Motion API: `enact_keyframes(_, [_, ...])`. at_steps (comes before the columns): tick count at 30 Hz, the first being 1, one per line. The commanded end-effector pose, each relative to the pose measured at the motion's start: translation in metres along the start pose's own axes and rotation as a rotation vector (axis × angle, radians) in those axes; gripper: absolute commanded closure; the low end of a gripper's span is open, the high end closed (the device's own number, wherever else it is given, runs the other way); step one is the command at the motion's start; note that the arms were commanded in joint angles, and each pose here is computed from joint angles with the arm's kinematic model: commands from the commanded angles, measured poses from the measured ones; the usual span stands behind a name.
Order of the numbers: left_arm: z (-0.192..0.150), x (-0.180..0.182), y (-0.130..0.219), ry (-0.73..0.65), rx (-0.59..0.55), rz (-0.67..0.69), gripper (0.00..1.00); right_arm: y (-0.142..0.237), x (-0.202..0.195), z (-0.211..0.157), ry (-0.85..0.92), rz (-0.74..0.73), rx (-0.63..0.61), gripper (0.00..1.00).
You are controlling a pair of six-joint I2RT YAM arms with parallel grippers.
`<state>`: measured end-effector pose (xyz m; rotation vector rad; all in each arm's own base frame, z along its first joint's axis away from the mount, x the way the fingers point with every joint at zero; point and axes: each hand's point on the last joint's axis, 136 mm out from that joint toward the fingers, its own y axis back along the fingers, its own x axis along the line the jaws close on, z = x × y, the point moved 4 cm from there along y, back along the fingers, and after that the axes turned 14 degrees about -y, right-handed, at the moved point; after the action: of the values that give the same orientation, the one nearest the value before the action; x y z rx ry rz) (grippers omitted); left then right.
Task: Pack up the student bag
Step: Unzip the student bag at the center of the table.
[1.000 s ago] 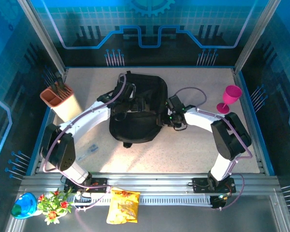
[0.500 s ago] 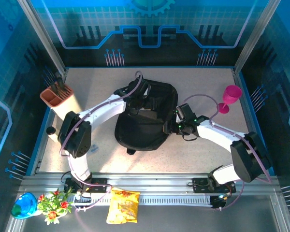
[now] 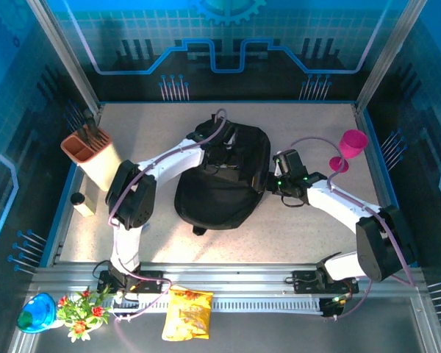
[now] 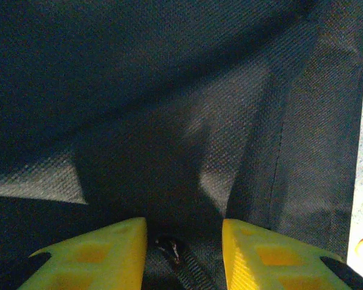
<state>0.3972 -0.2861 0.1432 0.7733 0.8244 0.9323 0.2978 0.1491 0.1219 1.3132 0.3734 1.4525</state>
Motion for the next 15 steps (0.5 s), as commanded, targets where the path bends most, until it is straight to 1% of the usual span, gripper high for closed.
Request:
enact_keyframes(1, [-0.001,-0.007,-0.006,0.012,0.034,-0.004,0.64,-0.001,0.002,0.006,-0.023,0.028,-0.006,0.26])
enact_keyframes(6, [-0.001,-0.003,-0.015,0.029,0.041,0.042,0.69,-0.005,0.000,0.006,-0.036,0.032,-0.002,0.26])
enact_keyframes(8, [-0.001,-0.001,-0.017,0.036,0.038,0.061,0.73,-0.007,0.000,0.007,-0.044,0.032,-0.001,0.26])
enact_keyframes(11, [0.001,0.000,-0.015,0.044,0.028,0.067,0.84,-0.013,-0.002,0.008,-0.064,0.028,0.007,0.27])
enact_keyframes(15, [0.004,-0.001,-0.006,0.037,0.005,0.073,0.99,-0.025,-0.004,0.006,-0.092,0.013,0.044,0.32])
